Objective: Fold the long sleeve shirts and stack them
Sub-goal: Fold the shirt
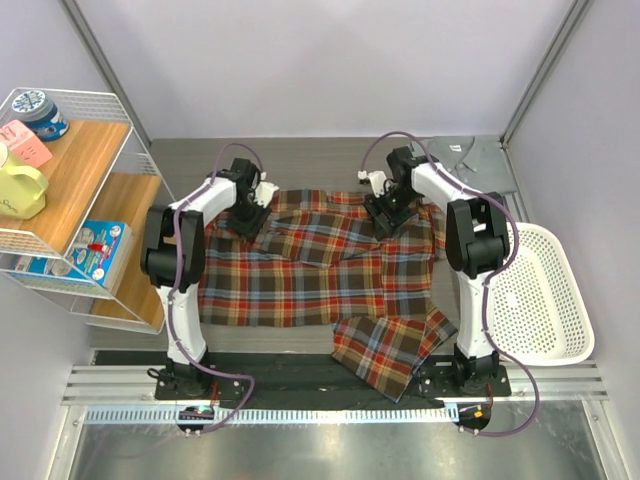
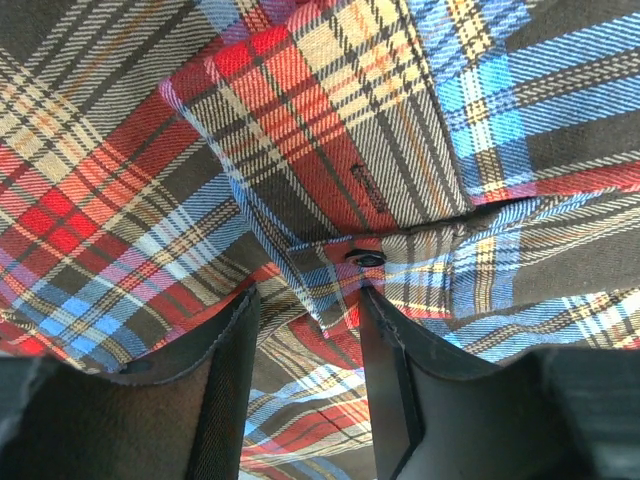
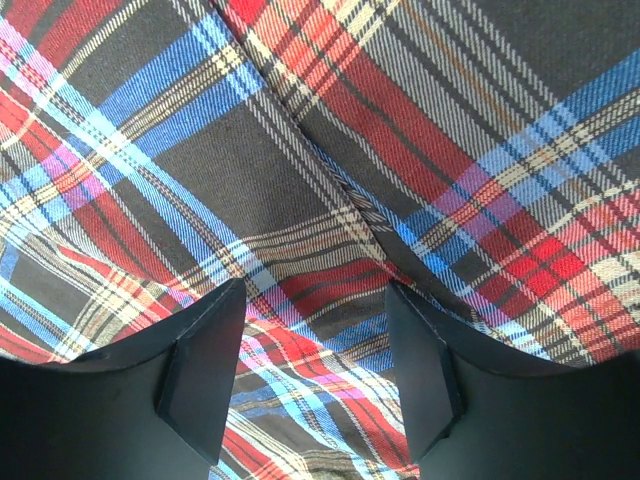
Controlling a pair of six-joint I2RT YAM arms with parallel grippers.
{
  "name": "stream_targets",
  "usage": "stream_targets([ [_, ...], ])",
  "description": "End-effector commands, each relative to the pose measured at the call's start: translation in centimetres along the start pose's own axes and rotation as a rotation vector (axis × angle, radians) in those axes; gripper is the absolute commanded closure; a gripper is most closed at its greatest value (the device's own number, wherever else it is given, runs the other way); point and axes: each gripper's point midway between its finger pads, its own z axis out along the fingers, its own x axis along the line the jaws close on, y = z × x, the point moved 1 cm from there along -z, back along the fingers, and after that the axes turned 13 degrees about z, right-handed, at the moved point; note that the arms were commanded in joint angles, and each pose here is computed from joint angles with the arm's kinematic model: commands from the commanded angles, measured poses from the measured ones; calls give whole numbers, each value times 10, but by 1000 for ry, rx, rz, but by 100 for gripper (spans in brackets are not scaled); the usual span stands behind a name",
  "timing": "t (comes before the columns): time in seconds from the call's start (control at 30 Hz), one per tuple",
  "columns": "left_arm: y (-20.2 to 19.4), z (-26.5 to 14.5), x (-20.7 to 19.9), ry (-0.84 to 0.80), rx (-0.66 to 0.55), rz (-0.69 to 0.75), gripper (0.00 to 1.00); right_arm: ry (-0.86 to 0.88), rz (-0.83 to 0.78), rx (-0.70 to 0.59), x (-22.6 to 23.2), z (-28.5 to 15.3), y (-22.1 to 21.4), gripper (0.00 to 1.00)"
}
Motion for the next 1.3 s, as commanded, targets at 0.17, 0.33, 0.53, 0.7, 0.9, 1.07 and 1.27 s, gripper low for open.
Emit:
stream_targets([
  [0.17,26,-44,-29,-176,-206,89,49,-9,-66,-64,-5,-40,8,30],
  [0.33,2,-113,-75,-296,-320,280,33,99,-186,-146,48,-103,-28,26],
  [0.53,-66,-128,-124,-414,-273,435,32,198,-436,-3,99,-112,-143,28],
  [0.7,-101,-134,-148,-386,-323,515,32,174,-804,53,131,-98,-214,30],
  [0.9,-113,-128,-155,-345,-329,464,34,175,-1014,164,163,-63,-254,33],
  [1.07,-104,-129,-143,-237,-367,365,35,236,-924,105,206,-48,-245,36],
  [1.27,-111,-124,-147,-152,-443,393,33,318,-1105,126,244,-50,-273,36],
])
